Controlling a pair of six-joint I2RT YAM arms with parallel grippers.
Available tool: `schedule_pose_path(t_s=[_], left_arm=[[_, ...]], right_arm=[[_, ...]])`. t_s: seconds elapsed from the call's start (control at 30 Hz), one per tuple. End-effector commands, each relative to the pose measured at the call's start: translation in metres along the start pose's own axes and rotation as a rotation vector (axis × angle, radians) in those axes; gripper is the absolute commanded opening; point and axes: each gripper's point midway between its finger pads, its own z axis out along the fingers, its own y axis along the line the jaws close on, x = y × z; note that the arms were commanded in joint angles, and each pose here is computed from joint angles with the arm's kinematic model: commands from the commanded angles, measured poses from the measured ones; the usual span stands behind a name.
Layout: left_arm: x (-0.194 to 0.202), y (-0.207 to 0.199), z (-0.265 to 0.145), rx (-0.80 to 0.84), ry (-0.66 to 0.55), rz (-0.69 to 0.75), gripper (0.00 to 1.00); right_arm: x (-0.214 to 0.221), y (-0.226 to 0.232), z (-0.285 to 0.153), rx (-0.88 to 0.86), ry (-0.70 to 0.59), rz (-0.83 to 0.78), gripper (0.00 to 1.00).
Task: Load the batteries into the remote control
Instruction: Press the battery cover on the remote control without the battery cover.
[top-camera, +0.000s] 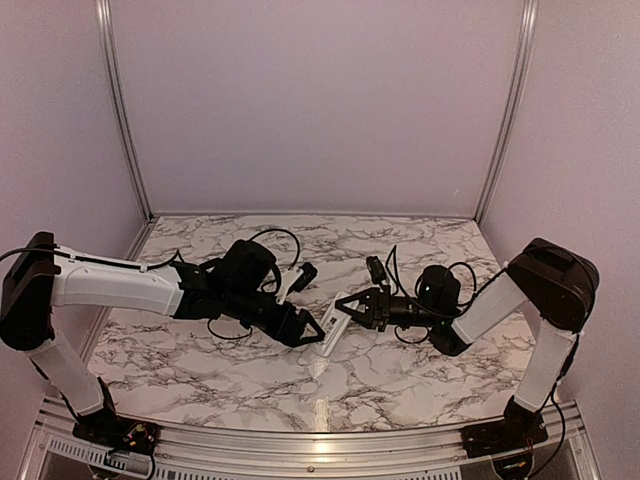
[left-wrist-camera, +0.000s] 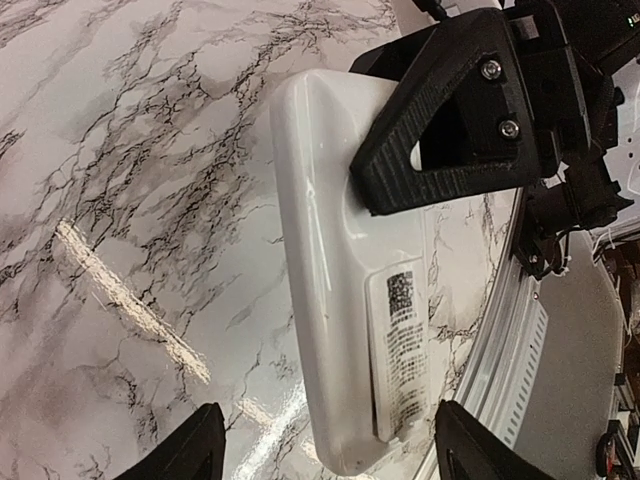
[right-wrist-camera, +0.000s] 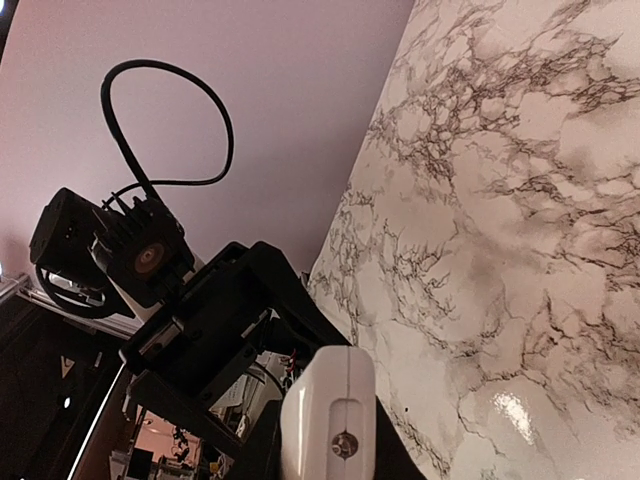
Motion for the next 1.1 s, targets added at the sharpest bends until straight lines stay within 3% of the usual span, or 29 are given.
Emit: schedule_pose_path(t_s=[0.0,0.37,1.07], left_arm=[[-0.004,0.003,0.005,-0.023,0.006,-0.001,0.75],[0.017,0.038,0.021,-0.164,0.09,-0.051,0.67],[0.045,0.042,0.027,-0.217,0.174,0.026,0.66]], right_arm=[[-0.009,0.025,0.006,-0.071,-0.009,-0.052,0.0],[-0.011,0.044,0.006,-0.122,0.001,-0.076,0.0],[-0.027,0.054,-0.004,-0.151,-0.034,-0.07,0.0]])
